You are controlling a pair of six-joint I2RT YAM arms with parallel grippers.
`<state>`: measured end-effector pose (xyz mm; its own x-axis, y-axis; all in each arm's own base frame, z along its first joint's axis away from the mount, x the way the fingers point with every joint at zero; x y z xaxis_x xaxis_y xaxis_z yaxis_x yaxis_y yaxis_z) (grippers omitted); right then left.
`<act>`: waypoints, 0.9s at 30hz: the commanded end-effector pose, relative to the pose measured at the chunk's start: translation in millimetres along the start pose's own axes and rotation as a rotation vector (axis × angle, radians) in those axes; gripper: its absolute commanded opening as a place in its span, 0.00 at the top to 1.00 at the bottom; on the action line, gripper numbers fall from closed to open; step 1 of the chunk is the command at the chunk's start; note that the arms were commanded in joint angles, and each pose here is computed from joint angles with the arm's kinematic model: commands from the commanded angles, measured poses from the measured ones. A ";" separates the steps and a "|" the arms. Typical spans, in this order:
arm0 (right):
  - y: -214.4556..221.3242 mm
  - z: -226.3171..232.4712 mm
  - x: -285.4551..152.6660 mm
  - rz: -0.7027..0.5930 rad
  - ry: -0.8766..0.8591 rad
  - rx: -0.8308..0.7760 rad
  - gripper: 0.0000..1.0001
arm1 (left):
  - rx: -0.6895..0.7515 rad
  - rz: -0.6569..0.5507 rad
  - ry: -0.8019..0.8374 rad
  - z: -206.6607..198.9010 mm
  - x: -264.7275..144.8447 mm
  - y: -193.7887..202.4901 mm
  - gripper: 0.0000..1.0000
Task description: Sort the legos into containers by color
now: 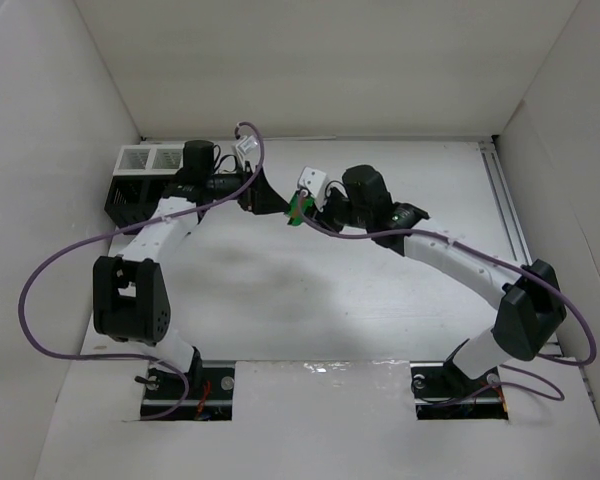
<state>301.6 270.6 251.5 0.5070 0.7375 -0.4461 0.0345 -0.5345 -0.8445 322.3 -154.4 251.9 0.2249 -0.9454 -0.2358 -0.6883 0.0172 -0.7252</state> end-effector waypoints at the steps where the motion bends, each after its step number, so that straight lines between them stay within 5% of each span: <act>1: -34.8 -9.0 -3.5 -0.119 0.047 -0.058 0.98 | 0.071 -0.027 0.042 -7.6 -0.5 -19.5 0.06; 12: -48.7 0.1 3.2 -0.145 0.031 -0.076 0.98 | 0.102 -0.017 0.064 -12.5 8.1 -22.0 0.07; 19: -51.1 -1.7 7.2 -0.146 0.031 -0.076 1.00 | 0.107 -0.001 0.078 -15.1 14.5 -20.4 0.17; 24: -54.5 -2.7 6.2 -0.155 0.034 -0.069 1.00 | 0.099 0.003 0.077 -12.2 15.8 -19.1 0.38; 27: -54.5 -2.7 6.2 -0.155 0.034 -0.069 1.00 | 0.099 0.001 0.068 -9.8 17.0 -20.9 0.61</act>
<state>301.3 292.3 264.0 0.5032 0.7628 -0.4060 0.0963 -0.5164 -0.8509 328.2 -170.9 250.5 0.1757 -0.9574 -0.2293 -0.6848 0.0484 -0.7272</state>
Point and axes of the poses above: each gripper's point midway between its finger pads, its own x axis out along the fingers, its own z axis along the line the jaws close on, y = z × x, the point moved 7 cm from there along -x, back along the fingers, and after that the axes turned 1 degree about -x, right-handed, at the moved point
